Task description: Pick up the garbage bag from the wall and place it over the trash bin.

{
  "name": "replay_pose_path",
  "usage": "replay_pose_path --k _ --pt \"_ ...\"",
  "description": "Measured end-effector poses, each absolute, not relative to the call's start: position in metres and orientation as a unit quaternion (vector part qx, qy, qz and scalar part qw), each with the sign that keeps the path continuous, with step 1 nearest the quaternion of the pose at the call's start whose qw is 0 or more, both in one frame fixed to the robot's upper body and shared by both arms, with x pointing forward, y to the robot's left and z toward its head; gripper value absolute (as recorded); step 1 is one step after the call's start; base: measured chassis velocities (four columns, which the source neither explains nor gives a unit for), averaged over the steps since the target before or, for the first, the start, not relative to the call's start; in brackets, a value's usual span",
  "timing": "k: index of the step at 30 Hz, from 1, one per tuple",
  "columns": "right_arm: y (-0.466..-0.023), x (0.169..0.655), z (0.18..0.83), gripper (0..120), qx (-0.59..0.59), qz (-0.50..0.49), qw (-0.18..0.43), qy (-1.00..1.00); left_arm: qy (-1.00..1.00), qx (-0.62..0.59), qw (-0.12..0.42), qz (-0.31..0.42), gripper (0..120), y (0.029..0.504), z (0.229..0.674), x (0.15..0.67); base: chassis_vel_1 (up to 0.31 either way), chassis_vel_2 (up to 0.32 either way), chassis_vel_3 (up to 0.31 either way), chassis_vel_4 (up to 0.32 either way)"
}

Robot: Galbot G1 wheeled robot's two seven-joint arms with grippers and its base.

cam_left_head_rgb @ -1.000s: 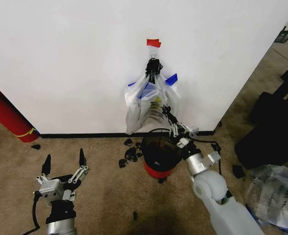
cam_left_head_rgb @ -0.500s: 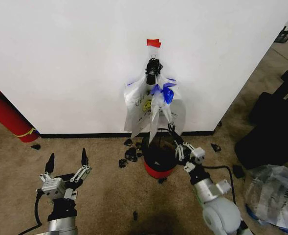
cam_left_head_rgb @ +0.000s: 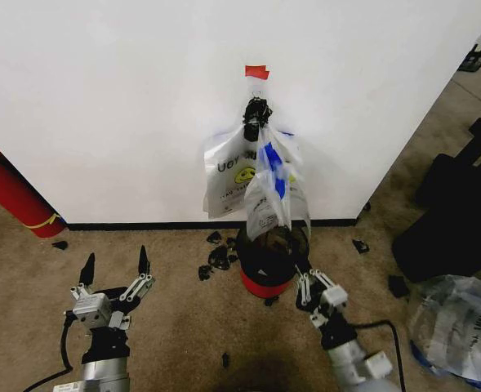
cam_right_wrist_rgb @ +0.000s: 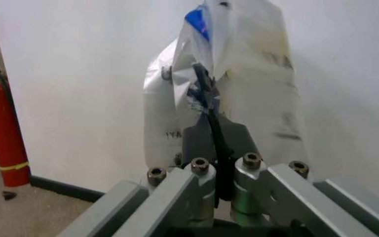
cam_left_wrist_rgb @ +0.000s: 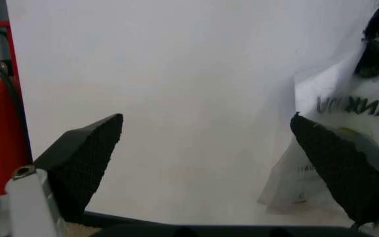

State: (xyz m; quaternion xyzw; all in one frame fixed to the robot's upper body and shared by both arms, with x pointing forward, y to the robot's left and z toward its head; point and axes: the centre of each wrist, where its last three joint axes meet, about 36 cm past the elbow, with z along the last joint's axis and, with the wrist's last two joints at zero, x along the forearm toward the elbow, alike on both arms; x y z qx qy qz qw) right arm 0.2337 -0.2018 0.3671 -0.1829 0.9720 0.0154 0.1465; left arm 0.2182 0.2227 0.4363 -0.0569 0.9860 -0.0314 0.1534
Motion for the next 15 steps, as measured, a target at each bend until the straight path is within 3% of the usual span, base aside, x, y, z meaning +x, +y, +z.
replay_pose_path --k 15 --pt "-0.203 0.191 0.342 0 -0.150 0.023 0.138 0.979 0.987 -0.058 0.147 -0.033 100 0.222 0.432 0.219 0.000 0.000 0.000 0.000"
